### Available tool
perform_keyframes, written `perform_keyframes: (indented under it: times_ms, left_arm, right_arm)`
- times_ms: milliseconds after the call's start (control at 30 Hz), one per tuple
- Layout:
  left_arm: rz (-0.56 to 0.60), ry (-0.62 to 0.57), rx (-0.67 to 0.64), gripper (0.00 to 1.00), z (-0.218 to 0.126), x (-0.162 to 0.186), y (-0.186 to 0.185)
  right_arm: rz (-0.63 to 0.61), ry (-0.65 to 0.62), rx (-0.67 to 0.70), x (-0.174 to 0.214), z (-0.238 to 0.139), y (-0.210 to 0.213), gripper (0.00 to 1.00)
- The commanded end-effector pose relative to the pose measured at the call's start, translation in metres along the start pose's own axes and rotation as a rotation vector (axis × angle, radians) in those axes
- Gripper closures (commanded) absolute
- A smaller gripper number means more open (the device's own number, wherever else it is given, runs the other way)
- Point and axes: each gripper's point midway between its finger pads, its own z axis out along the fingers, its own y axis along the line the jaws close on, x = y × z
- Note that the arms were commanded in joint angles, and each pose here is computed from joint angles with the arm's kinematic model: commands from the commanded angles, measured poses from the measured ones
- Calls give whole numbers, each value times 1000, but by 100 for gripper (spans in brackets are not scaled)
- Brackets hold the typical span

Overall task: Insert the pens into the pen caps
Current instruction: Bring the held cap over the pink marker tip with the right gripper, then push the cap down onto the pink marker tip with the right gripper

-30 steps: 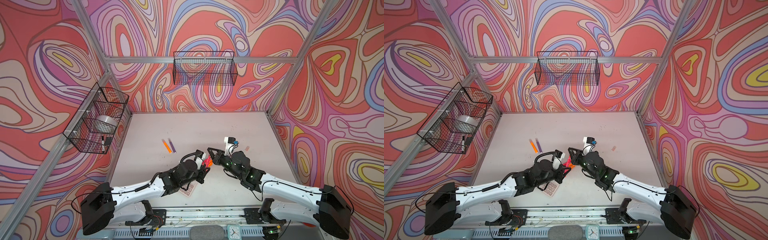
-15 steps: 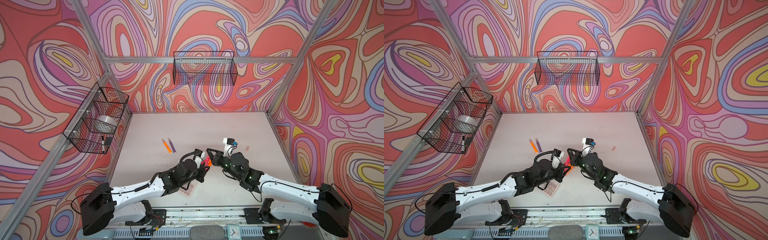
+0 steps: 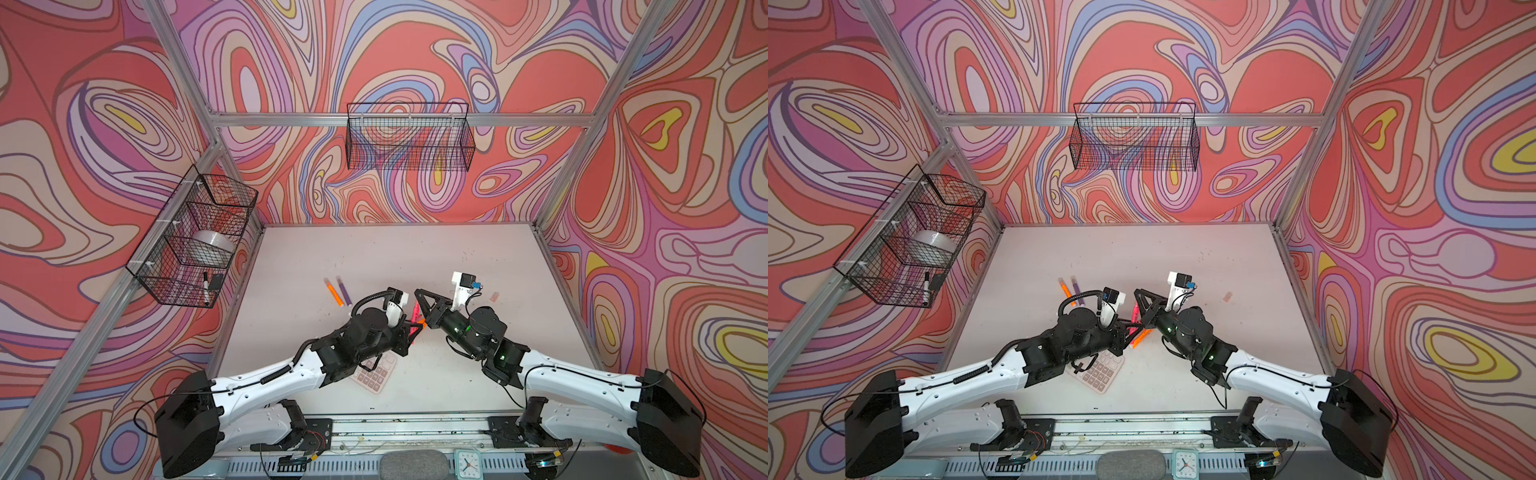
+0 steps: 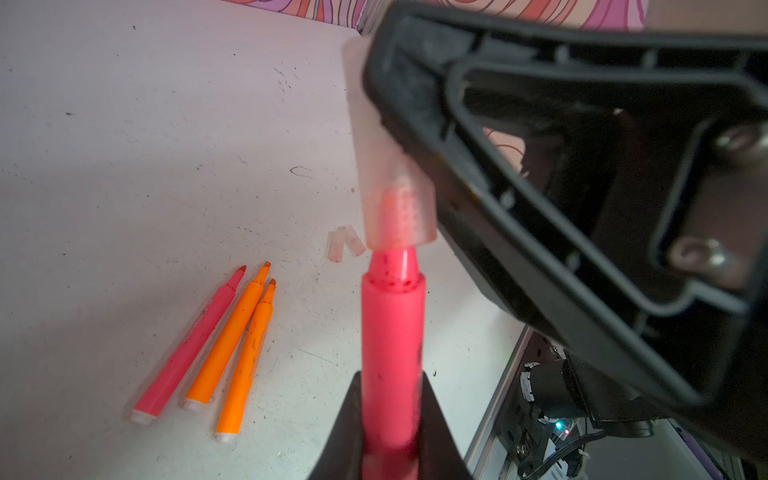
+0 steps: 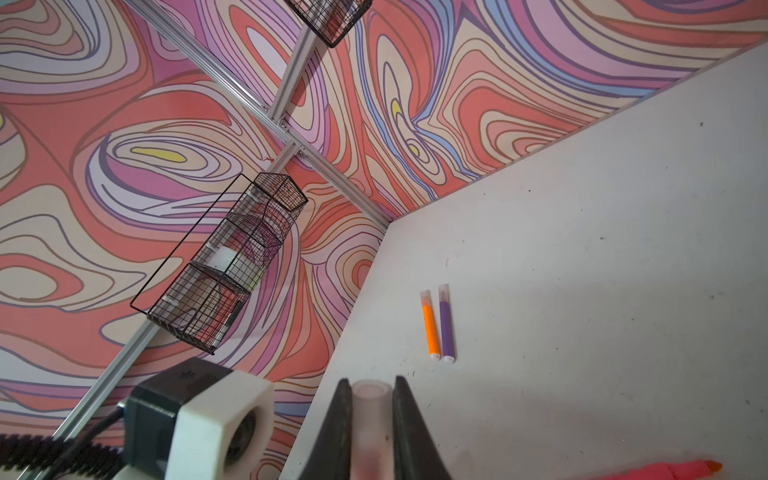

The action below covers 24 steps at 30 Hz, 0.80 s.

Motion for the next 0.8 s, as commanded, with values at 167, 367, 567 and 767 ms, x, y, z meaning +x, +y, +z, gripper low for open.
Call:
perform_keyframes:
  times_ms: [167,367,567,767]
  left_arm:
    - [83,-212,185,100,-32,-66,-49]
    - [144,-229,217,100,-41,-65,-55]
    - [184,-229,239,100,-45,-62,-58]
    - [210,-245,145,100,-40,-58,-38]
  right_arm:
    - [-81,151,-107,35,-11,13,82]
    - [-93,162,-164,35,-14,25,74]
    - [-113,142,-150,29,-18,23,61]
    - [-142,87,-133,15,-35,20,35]
